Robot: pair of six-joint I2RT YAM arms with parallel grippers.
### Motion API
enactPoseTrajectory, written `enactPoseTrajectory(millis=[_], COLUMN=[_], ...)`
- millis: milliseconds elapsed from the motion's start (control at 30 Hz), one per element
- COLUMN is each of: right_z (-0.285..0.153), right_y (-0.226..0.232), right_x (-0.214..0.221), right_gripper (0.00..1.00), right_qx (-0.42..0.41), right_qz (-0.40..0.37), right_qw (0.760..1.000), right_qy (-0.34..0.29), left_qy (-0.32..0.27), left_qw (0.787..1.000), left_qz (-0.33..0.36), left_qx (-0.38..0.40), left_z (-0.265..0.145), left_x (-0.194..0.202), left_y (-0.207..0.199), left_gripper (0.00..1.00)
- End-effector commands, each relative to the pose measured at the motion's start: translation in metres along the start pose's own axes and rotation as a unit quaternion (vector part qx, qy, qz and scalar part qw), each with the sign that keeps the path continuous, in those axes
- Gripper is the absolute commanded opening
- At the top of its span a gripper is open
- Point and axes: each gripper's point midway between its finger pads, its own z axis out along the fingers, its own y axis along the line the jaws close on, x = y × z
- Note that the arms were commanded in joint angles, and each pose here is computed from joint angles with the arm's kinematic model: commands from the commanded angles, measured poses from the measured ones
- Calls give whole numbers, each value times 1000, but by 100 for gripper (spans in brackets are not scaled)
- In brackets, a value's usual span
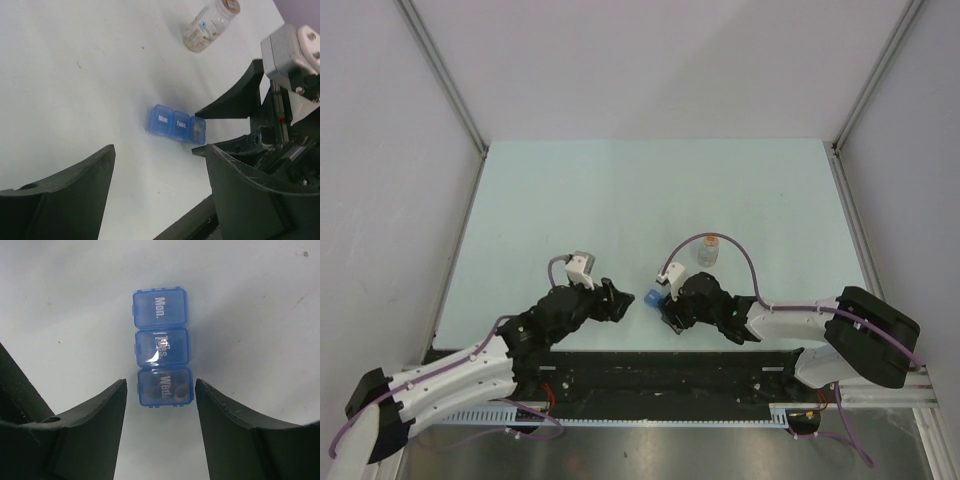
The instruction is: Sort the pills into containers
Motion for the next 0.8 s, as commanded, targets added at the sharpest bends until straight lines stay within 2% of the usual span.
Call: enactPoseTrajectory(millis=[0,333,533,633,767], right_z=[1,-18,-45,-61,-78], right_y=[0,10,22,34,43], right_x=[-16,-35,-56,-69,-83], right_gripper=[60,25,19,19,18], right_qx=[6,-15,-46,-77,-100], right_qz=[-6,13,18,15,11], right_qw=[1000,999,996,992,987], right_qy=[-15,-35,-70,-94,-124], left_qy=[-19,-23,-14,5,57], left_qw=[998,993,991,989,984], left_qz=[-66,-115,-136,-144,-149], left_qx=[-8,-8,6,28,80], left_z=[-2,-2,0,4,6], left_x=[-9,-21,-30,-36,-32], left_y=[5,7,-5,-21,-50], left_gripper=[79,81,82,82,80])
